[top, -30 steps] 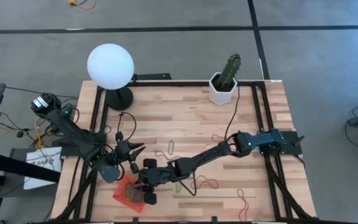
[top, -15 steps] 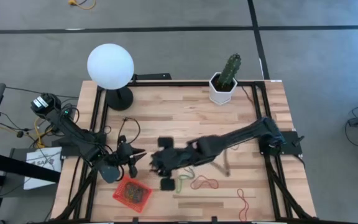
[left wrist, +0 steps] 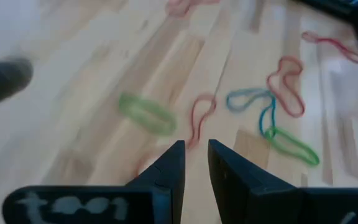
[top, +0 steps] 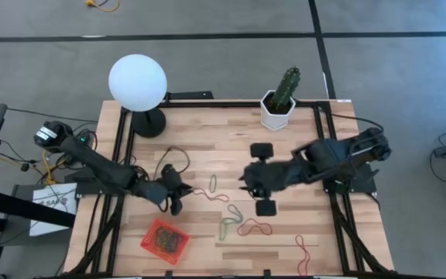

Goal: Pick and place rubber bands into bin
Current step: Put the red rubber band into the basket

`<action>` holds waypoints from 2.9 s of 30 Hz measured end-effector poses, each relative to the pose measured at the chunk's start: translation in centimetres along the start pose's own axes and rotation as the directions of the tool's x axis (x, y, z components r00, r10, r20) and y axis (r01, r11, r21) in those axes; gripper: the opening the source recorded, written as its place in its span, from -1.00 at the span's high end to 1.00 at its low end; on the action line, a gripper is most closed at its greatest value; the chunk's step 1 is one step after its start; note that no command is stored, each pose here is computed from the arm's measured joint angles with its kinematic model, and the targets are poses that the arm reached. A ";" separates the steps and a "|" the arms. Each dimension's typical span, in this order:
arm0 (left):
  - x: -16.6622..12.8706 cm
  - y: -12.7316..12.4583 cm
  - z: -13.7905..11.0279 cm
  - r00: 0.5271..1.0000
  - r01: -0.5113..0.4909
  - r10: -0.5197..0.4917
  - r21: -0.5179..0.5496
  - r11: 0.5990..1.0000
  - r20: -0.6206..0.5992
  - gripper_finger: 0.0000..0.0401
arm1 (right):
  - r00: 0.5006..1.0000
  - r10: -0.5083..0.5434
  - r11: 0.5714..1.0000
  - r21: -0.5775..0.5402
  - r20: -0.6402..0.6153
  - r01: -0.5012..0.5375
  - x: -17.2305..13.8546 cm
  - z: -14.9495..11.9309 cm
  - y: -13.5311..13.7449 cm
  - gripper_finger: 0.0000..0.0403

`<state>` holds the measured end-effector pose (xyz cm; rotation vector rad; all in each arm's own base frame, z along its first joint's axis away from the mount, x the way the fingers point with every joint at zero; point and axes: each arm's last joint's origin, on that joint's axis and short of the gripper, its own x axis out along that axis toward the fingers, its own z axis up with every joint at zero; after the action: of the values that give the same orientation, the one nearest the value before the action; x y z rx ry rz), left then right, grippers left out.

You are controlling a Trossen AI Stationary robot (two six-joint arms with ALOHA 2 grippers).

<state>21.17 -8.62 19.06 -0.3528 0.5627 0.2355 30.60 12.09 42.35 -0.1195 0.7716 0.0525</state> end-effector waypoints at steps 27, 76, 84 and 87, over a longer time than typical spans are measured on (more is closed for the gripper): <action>10.7 2.2 -1.4 0.978 0.080 -0.033 0.224 0.971 -0.208 0.71 | 0.927 -0.376 0.925 0.055 0.008 0.375 -6.6 -9.1 0.5 0.49; 11.3 0.7 -0.7 0.895 0.298 -0.195 0.212 0.931 -0.401 0.71 | 0.903 0.151 0.961 0.155 0.403 -0.230 11.1 -29.2 2.0 0.49; 11.4 0.8 -0.6 0.915 0.254 -0.158 0.226 0.941 -0.371 0.71 | 0.923 0.105 0.971 0.162 0.371 -0.176 12.2 -29.5 1.2 0.49; 11.3 0.6 -0.7 0.912 0.265 -0.166 0.228 0.937 -0.376 0.71 | 0.924 0.085 0.970 0.179 0.373 -0.162 12.3 -29.3 0.7 0.49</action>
<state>29.95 -7.02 12.05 -0.1836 0.8930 -0.1279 19.08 9.15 12.85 0.1368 0.4085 0.1111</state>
